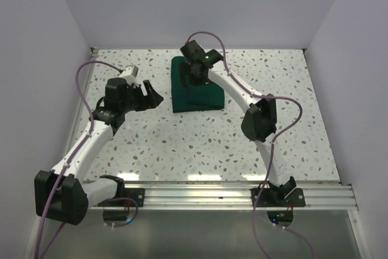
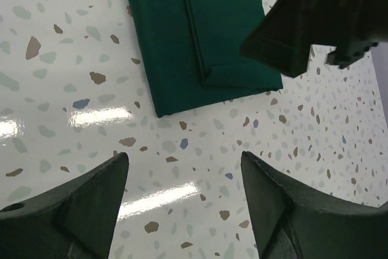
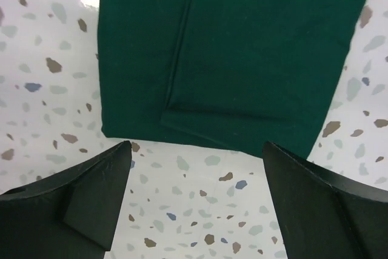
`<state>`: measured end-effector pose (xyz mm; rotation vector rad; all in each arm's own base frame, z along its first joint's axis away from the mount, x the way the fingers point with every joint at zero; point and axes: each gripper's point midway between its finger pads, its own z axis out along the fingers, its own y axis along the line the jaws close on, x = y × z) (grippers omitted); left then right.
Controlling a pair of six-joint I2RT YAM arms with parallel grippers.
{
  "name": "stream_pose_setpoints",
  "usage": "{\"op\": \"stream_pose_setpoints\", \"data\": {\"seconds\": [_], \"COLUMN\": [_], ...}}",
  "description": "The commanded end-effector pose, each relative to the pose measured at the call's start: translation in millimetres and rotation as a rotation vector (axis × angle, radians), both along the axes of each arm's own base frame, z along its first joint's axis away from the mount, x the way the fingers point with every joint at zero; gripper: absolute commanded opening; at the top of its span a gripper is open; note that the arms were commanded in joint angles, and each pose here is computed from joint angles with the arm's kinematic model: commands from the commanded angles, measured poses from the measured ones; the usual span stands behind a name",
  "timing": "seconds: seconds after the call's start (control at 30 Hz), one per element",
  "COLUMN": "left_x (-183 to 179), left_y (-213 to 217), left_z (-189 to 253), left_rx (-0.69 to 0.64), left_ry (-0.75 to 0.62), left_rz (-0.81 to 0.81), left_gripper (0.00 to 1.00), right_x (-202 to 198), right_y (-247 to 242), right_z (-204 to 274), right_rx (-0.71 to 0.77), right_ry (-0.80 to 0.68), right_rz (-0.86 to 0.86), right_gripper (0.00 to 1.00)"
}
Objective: Open and lay out the surgical kit
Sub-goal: Open the surgical kit at the center of the board.
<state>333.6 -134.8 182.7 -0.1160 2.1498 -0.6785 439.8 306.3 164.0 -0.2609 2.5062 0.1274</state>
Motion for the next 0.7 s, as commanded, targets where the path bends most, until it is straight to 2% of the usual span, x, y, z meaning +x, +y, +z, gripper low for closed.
{"op": "stream_pose_setpoints", "data": {"seconds": [0.0,0.17,0.4,0.53,0.63,0.67], "left_x": [-4,-7,-12,-15,-14,-13], "left_y": [5,9,15,19,21,21], "left_z": [21,23,34,26,24,22], "left_rx": [0.034,0.037,0.052,0.081,0.095,0.099], "left_ry": [-0.062,-0.048,-0.058,-0.034,-0.033,-0.028], "left_rz": [-0.006,0.018,0.04,0.047,0.05,0.048], "left_gripper": [0.79,0.79,0.79,0.79,0.79,0.79], "right_x": [-11,-10,-2,-1,-4,-4], "right_y": [10,21,29,22,16,14], "right_z": [-1,-60,-105,-123,-128,-126], "right_rx": [-0.046,-0.097,-0.141,-0.194,-0.228,-0.232], "right_ry": [0.02,0.104,0.132,0.144,0.152,0.154], "right_rz": [0.053,0.062,0.04,0.02,0.014,0.014], "right_gripper": [0.92,0.9,0.85,0.63,0.36,0.22]}}
